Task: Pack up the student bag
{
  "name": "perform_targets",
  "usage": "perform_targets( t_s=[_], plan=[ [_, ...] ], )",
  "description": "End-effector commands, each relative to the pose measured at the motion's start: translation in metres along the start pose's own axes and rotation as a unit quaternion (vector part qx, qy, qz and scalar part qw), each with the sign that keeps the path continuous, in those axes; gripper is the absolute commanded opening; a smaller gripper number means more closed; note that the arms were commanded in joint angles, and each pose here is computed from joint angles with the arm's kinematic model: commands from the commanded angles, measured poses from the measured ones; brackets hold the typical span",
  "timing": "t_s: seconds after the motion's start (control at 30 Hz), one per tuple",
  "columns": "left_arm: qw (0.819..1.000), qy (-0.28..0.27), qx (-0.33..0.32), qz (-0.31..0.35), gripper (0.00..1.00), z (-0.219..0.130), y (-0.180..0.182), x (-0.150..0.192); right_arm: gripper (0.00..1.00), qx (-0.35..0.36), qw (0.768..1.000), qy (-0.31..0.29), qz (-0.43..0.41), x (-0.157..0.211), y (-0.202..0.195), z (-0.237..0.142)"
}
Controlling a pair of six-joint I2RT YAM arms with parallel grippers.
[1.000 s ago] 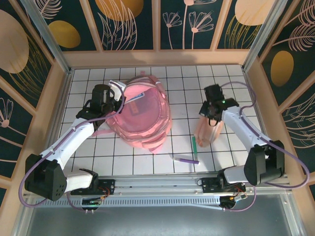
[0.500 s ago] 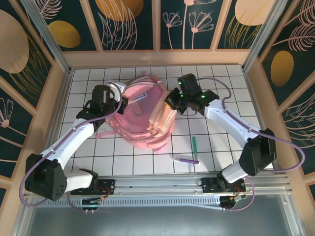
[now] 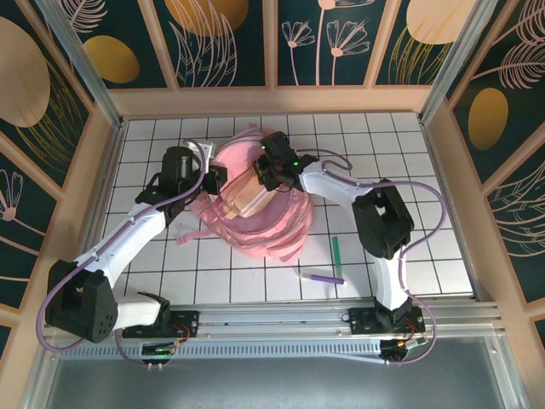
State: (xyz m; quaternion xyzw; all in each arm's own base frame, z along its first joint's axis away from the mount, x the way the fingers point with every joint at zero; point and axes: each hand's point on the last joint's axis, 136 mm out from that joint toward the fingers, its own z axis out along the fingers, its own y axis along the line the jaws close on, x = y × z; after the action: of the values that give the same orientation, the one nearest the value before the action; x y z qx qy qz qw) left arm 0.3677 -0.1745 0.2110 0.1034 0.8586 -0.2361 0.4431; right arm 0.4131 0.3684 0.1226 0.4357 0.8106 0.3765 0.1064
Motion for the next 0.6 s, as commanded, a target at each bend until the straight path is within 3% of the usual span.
perform_targets(
  t_s=[0.0,0.07,0.2,0.3,0.4,0.57],
  plan=[
    [0.995,-0.09,0.024,-0.021,0.0,-0.013,-0.017,-0.054,0.44,-0.004,0.999,-0.015,0.044,-0.016,-0.003,0.006],
    [0.996,-0.089,0.016,-0.024,0.0,-0.011,-0.014,-0.053,0.55,-0.021,0.999,-0.007,0.033,-0.013,0.004,-0.004],
    [0.995,-0.08,-0.022,-0.056,0.0,-0.005,0.002,-0.047,0.65,-0.038,0.999,-0.034,-0.003,-0.019,0.02,-0.049],
    [0.994,-0.075,-0.04,-0.073,0.0,-0.001,0.008,-0.05,0.67,-0.037,0.998,-0.043,-0.037,-0.02,0.014,-0.083],
    [0.994,-0.068,-0.038,-0.079,0.0,0.003,0.008,-0.05,0.67,-0.015,0.998,-0.039,-0.036,-0.022,-0.018,-0.103],
    [0.991,-0.088,-0.036,-0.098,0.0,-0.002,0.005,-0.062,0.6,0.03,0.994,-0.033,-0.096,-0.02,-0.067,-0.107]
  ],
)
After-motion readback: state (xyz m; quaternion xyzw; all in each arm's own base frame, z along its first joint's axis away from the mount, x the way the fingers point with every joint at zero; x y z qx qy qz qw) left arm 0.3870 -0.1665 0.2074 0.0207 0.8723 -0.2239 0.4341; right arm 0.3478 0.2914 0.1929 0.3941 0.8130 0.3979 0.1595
